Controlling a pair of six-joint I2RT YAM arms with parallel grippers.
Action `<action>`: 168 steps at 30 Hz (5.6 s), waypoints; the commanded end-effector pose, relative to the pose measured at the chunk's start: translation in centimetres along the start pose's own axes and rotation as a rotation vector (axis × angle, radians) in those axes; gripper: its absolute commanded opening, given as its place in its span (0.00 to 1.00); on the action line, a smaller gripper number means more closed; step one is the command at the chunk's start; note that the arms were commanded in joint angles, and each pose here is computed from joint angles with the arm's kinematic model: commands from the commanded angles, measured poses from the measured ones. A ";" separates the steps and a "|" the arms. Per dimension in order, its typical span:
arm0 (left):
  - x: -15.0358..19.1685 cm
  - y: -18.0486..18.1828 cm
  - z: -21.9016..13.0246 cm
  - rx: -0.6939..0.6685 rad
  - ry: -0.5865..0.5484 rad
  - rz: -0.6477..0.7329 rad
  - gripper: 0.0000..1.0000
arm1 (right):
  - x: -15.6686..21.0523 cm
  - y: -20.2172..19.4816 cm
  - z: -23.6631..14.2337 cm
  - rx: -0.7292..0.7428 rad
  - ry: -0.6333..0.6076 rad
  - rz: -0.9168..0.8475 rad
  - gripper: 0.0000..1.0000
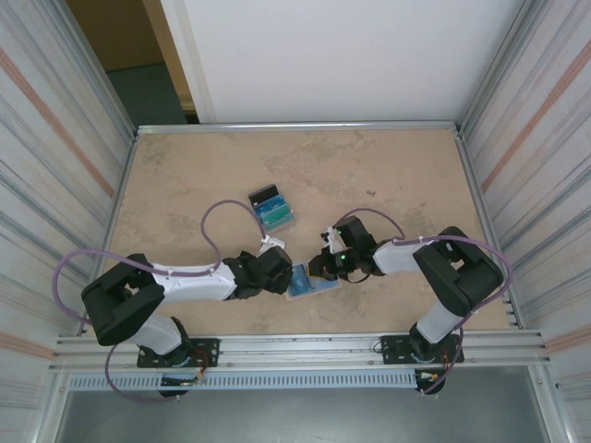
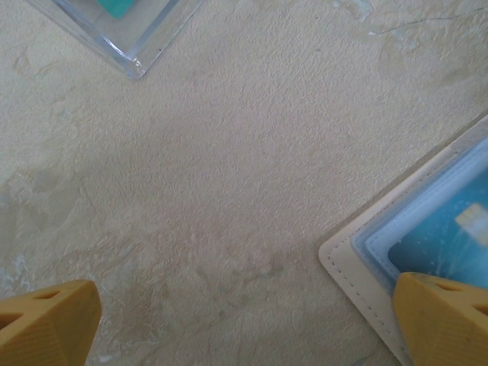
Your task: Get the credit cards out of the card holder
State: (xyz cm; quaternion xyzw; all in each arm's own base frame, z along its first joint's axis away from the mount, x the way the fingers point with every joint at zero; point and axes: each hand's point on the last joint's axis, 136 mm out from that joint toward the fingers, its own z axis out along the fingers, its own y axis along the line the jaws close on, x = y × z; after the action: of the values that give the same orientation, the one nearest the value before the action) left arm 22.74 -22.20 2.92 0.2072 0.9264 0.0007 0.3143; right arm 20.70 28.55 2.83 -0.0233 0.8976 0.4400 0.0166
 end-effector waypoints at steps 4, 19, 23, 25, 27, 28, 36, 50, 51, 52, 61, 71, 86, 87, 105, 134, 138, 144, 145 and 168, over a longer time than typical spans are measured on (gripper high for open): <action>1.0 0.4 0.1 -0.039 0.044 0.025 0.99 | 0.1 0.6 0.1 -0.058 0.021 0.014 0.12; 1.0 0.4 0.1 -0.049 0.051 0.035 0.99 | 0.1 -1.2 -0.2 0.061 0.006 0.007 0.18; 1.0 0.4 0.1 -0.051 0.052 0.035 0.99 | 0.1 -1.5 -0.3 0.074 0.002 0.012 0.18; 1.1 0.5 0.2 -0.052 0.054 0.034 0.99 | 0.1 -1.5 -0.3 0.076 0.000 0.010 0.17; 1.1 0.5 0.2 -0.052 0.054 0.034 0.99 | 0.1 -1.4 -0.3 0.074 0.001 0.009 0.17; 1.2 0.5 0.2 -0.053 0.054 0.035 0.99 | 0.1 -1.4 -0.3 0.074 0.002 0.009 0.17; 1.2 0.6 0.2 -0.056 0.055 0.035 0.99 | 0.3 -1.7 0.0 0.083 0.010 0.012 0.16; 1.2 0.6 0.1 -0.059 0.055 0.037 0.99 | 0.5 -2.0 0.5 0.107 0.029 0.006 0.16; 1.2 0.6 0.1 -0.058 0.056 0.037 0.99 | 0.6 -2.1 0.5 0.117 0.032 0.007 0.16; 1.2 0.7 0.1 -0.059 0.054 0.037 0.99 | 0.6 -2.1 0.5 0.122 0.035 0.004 0.16; 1.2 0.6 0.2 -0.058 0.055 0.042 0.99 | 1.0 -2.0 0.9 0.137 0.051 -0.015 0.16; 1.1 0.3 0.2 -0.056 0.058 0.048 0.99 | 1.1 -0.1 1.2 0.018 0.074 -0.034 0.14; 1.0 0.9 -0.1 -0.088 0.053 0.054 0.99 | 0.8 -0.8 0.0 0.039 0.033 -0.024 0.03; 1.1 1.0 -0.1 -0.092 0.056 0.056 0.99 | 0.8 -0.9 -0.1 0.047 0.030 -0.025 0.03; -1.0 1.3 -1.2 -0.099 -0.026 0.092 0.99 | 0.1 -1.8 -1.2 0.172 -0.008 -0.058 0.00; -2.1 -2.6 -0.4 -0.079 -0.015 0.314 0.99 | -0.2 -2.0 -1.8 0.233 -0.023 -0.042 0.00; -1.7 -2.2 -0.4 -0.092 -0.005 0.322 0.99 | -0.5 -2.4 -2.5 0.230 -0.044 -0.023 0.00; -1.7 -2.1 -0.3 -0.103 -0.001 0.331 0.99 | -0.5 -1.5 -2.4 0.169 -0.046 -0.016 0.01; -1.6 -2.1 -0.2 -0.104 0.001 0.334 0.99 | -0.4 -1.2 -2.2 0.146 -0.040 -0.010 0.04; -0.9 -2.5 0.3 -0.105 0.029 0.347 0.99 | -0.3 0.2 -0.5 -0.089 0.011 0.031 0.14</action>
State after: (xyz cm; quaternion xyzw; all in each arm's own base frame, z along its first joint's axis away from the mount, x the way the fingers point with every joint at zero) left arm 23.44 -25.99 4.41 0.3264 0.8797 0.0745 0.3377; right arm 21.32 28.07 3.39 -0.0132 0.8835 0.4680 0.0144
